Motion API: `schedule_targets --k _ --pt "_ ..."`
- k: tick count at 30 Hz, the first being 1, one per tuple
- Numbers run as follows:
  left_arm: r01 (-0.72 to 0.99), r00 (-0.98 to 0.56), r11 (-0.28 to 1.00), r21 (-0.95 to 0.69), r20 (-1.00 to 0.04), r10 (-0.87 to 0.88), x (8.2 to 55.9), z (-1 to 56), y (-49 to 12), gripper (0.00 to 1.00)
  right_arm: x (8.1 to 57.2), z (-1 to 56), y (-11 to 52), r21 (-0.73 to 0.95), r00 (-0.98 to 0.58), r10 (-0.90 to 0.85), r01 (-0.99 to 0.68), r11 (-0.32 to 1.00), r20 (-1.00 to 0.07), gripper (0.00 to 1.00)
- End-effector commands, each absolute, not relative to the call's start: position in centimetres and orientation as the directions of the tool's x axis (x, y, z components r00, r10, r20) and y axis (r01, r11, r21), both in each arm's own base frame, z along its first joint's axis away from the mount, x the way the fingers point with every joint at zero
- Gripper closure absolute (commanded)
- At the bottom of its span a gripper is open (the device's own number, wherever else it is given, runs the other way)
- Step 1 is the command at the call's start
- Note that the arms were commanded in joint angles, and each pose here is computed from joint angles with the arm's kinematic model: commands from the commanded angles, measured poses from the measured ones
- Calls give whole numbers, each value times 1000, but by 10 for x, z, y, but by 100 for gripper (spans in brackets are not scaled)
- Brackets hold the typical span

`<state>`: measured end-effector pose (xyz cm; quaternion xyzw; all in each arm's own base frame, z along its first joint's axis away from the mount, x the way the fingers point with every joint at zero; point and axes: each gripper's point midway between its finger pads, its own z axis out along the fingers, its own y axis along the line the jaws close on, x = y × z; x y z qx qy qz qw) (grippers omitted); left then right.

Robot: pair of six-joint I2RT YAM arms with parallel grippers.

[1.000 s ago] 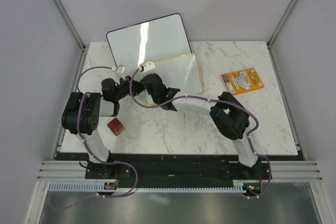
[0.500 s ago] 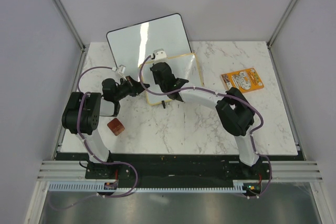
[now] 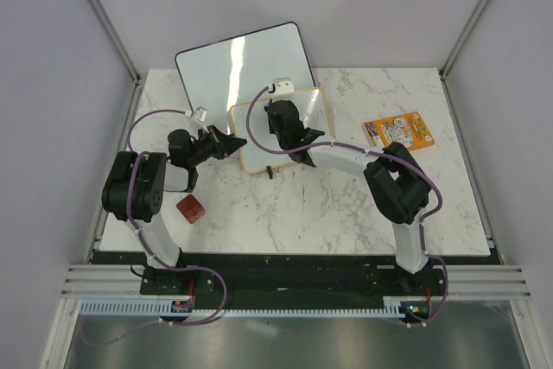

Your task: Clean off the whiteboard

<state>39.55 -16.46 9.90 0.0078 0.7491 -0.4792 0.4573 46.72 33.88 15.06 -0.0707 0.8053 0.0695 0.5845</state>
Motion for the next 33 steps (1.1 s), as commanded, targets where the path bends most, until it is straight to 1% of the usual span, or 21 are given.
schedule_targets --k 1,4,8,13,18,25,27,30,33 --pt "483 -552 586 -651 -746 -373 394 88 -162 98 439 108 345 -131 -368 -220 -251 959 -904 100" --pt "483 -552 586 -651 -746 -373 394 88 -162 98 426 111 379 -133 -340 -240 -310 942 -909 100" --pt "483 -553 586 -650 -746 -372 393 88 -162 98 418 118 415 -77 -340 -215 -377 923 -915 100" --pt "483 -555 585 -651 -745 -371 393 87 -163 98 412 110 427 -135 -321 -273 -393 909 -907 100" --pt "484 -554 585 -651 -746 -371 393 88 -163 98 425 103 398 -161 -351 -269 -309 938 -897 100" --pt "484 -553 584 -651 -745 -372 393 88 -163 98 457 97 312 -119 -434 -173 -148 982 -884 100" --pt "484 -553 584 -651 -745 -372 394 88 -163 98 461 99 300 -119 -436 -161 -123 985 -886 100" --pt "485 -552 584 -650 -746 -372 394 88 -163 98 463 98 290 -129 -443 -169 -119 984 -881 100" --pt "484 -553 584 -652 -745 -373 394 88 -163 98 458 97 304 -102 -447 -171 -175 979 -878 100"
